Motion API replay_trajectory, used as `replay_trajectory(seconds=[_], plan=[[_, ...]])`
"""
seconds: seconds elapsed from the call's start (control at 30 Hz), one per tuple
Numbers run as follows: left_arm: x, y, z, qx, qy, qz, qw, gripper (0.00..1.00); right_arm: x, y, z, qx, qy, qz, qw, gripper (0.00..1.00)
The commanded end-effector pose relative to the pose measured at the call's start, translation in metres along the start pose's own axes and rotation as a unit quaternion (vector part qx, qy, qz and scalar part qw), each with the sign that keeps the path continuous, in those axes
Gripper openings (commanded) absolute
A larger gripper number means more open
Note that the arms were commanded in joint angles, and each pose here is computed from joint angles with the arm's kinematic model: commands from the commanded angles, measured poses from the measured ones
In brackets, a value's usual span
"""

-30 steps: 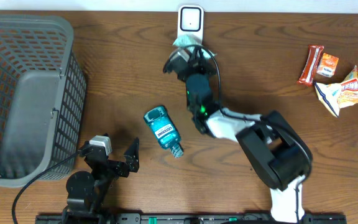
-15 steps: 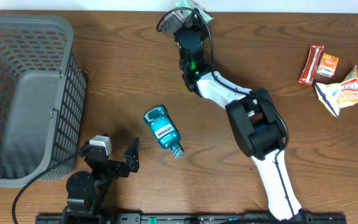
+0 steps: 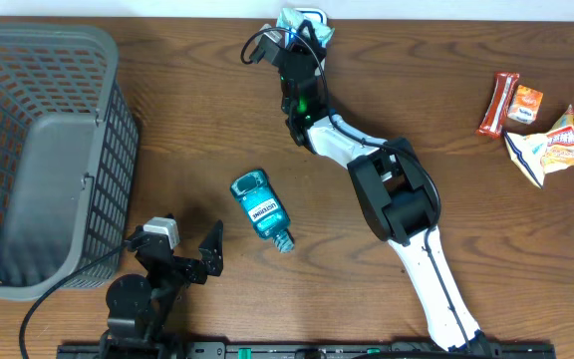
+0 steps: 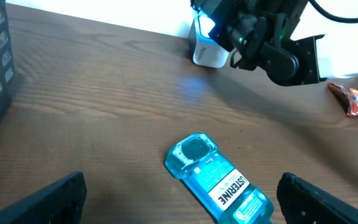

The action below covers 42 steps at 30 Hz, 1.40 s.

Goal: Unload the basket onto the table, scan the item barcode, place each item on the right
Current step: 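Carry the wipes packet up to the white scanner, then move the wipes packet to the right table edge and release it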

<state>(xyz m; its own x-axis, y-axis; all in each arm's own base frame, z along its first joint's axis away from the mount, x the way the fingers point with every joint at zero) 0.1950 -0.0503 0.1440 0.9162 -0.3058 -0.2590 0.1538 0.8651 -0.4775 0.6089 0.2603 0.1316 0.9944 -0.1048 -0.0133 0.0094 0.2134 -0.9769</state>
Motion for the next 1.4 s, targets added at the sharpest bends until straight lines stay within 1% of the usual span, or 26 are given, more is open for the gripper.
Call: replay_trajectory(seconds=[0.0,0.07,0.17,0.37,0.5,0.6,0.67,0.8,0.9,1.0,1.13,1.3,1.37], plan=[[0.002,0.004,-0.010,-0.005,0.016,0.002,1.000,0.98,0.001,-0.030,0.009,0.033,-0.013,-0.050,0.998,0.01],[0.002,0.004,-0.010,-0.005,0.016,0.002,1.000,0.98,0.000,-0.038,0.014,0.045,-0.033,-0.064,0.996,0.01],[0.002,0.004,-0.010,-0.005,0.016,0.002,1.000,0.98,0.001,-0.033,0.019,0.030,-0.055,-0.053,0.997,0.01],[0.002,0.004,-0.010,-0.005,0.016,0.002,1.000,0.98,0.002,-0.016,0.020,0.016,-0.062,-0.030,0.997,0.01],[0.002,0.004,-0.010,-0.005,0.016,0.002,1.000,0.98,0.000,-0.020,0.017,0.018,-0.039,-0.042,0.998,0.01],[0.002,0.004,-0.010,-0.005,0.016,0.002,1.000,0.98,-0.002,-0.042,0.009,0.038,-0.003,-0.065,0.997,0.01],[0.002,0.004,-0.010,-0.005,0.016,0.002,1.000,0.98,-0.002,-0.058,-0.002,0.046,0.034,-0.077,0.995,0.01],[0.002,0.004,-0.010,-0.005,0.016,0.002,1.000,0.98,0.000,-0.090,-0.044,0.067,0.144,-0.085,0.984,0.01],[0.002,0.004,-0.010,-0.005,0.016,0.002,1.000,0.98,0.003,-0.095,-0.095,0.070,0.242,-0.058,0.966,0.01],[0.002,0.004,-0.010,-0.005,0.016,0.002,1.000,0.98,0.001,-0.084,-0.149,0.060,0.327,-0.025,0.943,0.01],[0.002,0.004,-0.010,-0.005,0.016,0.002,1.000,0.98,-0.009,-0.056,-0.214,0.057,0.410,0.027,0.910,0.01],[0.002,0.004,-0.010,-0.005,0.016,0.002,1.000,0.98,-0.025,-0.035,-0.293,0.095,0.489,0.080,0.863,0.01],[0.002,0.004,-0.010,-0.005,0.016,0.002,1.000,0.98,-0.030,-0.029,-0.318,0.111,0.507,0.102,0.849,0.01]])
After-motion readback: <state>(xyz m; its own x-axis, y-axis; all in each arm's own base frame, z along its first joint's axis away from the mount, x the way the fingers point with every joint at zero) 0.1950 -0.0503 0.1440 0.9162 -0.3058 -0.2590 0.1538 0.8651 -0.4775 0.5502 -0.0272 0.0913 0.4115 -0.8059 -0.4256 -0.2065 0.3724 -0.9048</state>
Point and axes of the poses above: each gripper's point midway between its finger pads, its own x axis out along the fingers, its own y axis along the line the jaws close on, z = x × y, the point moved 3 cm from there along -x, back along the fingers, and after that the axes turned 12 degrees about -x, right-handed, at the moved point
